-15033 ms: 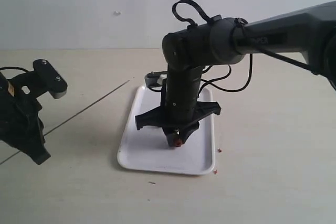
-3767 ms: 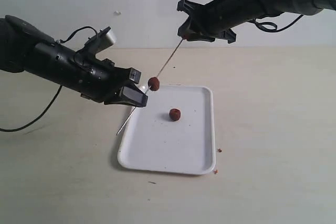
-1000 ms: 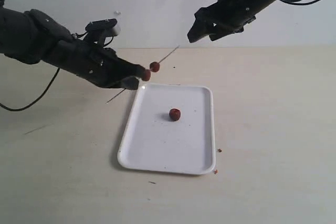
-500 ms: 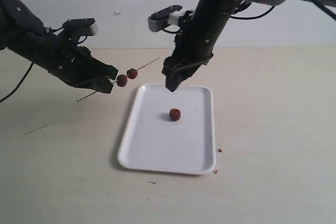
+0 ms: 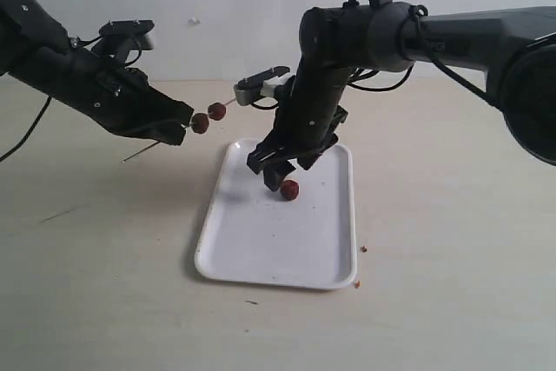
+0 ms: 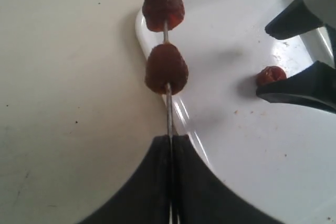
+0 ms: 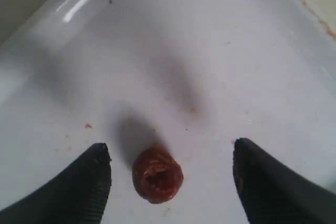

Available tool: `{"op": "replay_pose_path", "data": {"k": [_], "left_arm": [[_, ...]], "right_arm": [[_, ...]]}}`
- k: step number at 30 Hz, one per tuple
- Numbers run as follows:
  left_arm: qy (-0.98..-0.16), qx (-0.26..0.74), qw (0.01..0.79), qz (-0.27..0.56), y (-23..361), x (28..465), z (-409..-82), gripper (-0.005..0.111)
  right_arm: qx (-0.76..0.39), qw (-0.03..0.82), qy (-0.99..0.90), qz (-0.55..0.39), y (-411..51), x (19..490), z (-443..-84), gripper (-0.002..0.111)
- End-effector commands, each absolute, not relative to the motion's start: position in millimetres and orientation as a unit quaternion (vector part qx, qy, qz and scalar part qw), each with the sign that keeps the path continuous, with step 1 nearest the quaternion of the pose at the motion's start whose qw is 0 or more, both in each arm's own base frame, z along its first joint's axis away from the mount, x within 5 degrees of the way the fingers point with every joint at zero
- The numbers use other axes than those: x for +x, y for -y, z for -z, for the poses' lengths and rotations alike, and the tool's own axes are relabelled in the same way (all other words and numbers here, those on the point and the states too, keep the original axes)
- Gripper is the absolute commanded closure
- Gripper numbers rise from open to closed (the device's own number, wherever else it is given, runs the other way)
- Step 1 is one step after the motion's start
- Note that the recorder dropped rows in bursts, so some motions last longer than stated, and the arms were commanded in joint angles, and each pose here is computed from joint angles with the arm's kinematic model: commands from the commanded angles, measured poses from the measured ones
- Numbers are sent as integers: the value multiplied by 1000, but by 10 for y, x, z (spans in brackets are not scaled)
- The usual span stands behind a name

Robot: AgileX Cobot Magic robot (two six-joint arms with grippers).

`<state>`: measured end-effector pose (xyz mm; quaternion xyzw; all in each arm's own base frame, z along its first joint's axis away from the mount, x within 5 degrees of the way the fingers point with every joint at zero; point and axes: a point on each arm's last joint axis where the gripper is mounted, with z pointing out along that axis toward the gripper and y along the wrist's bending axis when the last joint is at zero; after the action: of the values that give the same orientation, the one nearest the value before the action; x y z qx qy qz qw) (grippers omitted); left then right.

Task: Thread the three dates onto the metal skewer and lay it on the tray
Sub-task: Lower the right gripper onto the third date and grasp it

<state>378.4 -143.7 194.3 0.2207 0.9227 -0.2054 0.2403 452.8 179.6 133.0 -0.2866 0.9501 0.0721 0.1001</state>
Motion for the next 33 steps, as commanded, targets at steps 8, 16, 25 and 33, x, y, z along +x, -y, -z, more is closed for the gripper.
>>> {"op": "replay_pose_path", "data": {"k": [8, 16, 25, 33], "left_arm": [[-920, 217, 256, 203, 1428, 3793, -1997, 107], [-920, 217, 257, 202, 1428, 3795, -1997, 107], [-920, 217, 257, 202, 1428, 3795, -1997, 107], [-920, 218, 253, 204, 1430, 3788, -1995, 107]], "right_arm": [[-278, 64, -956, -73, -1794, 4495, -1184, 46], [-274, 60, -957, -81, -1807, 4485, -1176, 58], [-272, 48, -957, -85, -1808, 4463, -1175, 88], [-274, 44, -957, -83, -1791, 4456, -1199, 88]]}}
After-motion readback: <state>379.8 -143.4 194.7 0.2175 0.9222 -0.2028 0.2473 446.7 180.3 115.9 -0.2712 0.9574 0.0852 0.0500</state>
